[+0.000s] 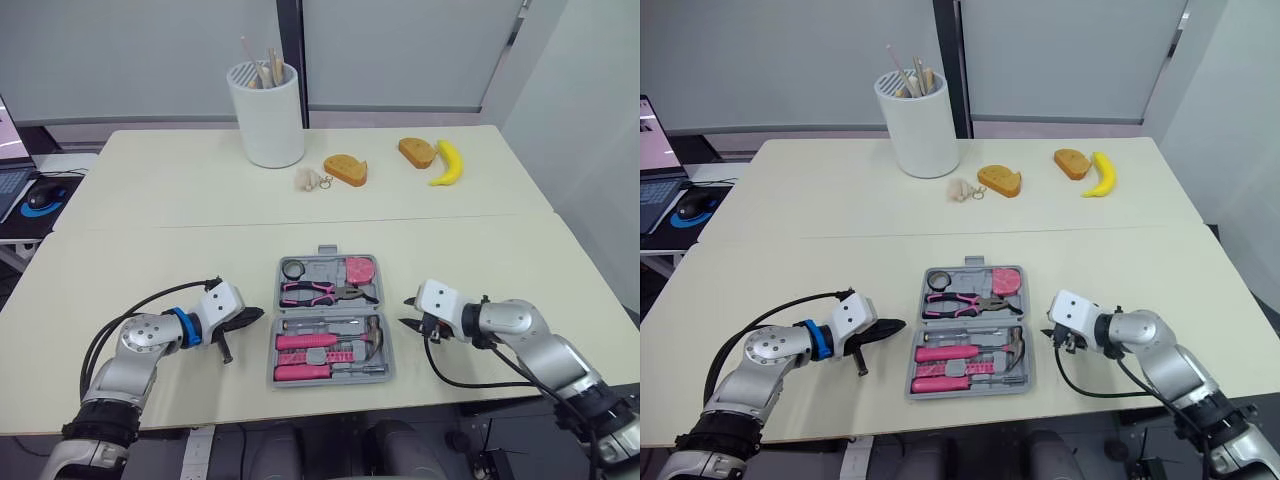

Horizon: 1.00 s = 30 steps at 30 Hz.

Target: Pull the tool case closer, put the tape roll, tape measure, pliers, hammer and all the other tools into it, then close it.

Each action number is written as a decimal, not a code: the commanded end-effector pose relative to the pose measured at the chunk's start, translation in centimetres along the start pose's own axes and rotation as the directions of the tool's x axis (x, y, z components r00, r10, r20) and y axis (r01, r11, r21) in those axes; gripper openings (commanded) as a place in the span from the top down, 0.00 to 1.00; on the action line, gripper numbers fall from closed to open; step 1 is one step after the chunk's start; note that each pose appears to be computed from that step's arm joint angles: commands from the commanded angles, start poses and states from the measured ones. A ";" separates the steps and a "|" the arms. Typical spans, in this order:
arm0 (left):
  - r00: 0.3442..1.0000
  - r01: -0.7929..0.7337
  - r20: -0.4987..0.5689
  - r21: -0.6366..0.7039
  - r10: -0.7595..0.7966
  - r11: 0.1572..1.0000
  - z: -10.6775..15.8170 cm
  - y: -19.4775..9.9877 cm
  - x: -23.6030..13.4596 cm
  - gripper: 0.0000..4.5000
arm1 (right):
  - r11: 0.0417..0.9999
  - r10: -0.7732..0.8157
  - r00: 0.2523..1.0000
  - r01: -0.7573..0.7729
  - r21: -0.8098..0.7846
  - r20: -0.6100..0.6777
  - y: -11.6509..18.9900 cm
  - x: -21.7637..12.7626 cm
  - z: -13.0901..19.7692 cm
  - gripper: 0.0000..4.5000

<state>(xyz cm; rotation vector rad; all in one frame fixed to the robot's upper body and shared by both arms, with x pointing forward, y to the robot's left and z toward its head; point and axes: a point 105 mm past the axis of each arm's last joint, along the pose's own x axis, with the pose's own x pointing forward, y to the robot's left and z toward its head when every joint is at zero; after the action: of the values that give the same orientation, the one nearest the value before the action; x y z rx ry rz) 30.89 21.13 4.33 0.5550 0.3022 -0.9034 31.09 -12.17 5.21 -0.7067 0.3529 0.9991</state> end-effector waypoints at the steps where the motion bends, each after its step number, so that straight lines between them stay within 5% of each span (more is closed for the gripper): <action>1: 1.000 0.002 0.021 0.043 -0.003 0.999 0.9 0.2 0.6 1.00 | 1.000 -0.005 1.000 0.005 -0.026 0.005 -0.5 0.7 0.3 0.81; 6: 0.999 0.035 0.020 0.048 -0.036 0.998 1.2 -0.2 1.3 1.00 | 0.999 0.030 1.000 -0.030 -0.022 0.004 -0.3 1.7 0.3 1.00; 30: 0.984 0.175 0.031 0.029 -0.176 0.984 1.5 -3.3 2.7 1.00 | 0.987 0.157 0.986 -0.154 -0.048 0.059 2.3 3.2 2.1 1.00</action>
<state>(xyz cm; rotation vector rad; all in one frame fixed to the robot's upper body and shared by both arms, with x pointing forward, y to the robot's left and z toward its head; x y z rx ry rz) 30.69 18.69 3.30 0.5512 0.3318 -0.9986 31.56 -9.67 3.15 -0.6886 0.3982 1.0991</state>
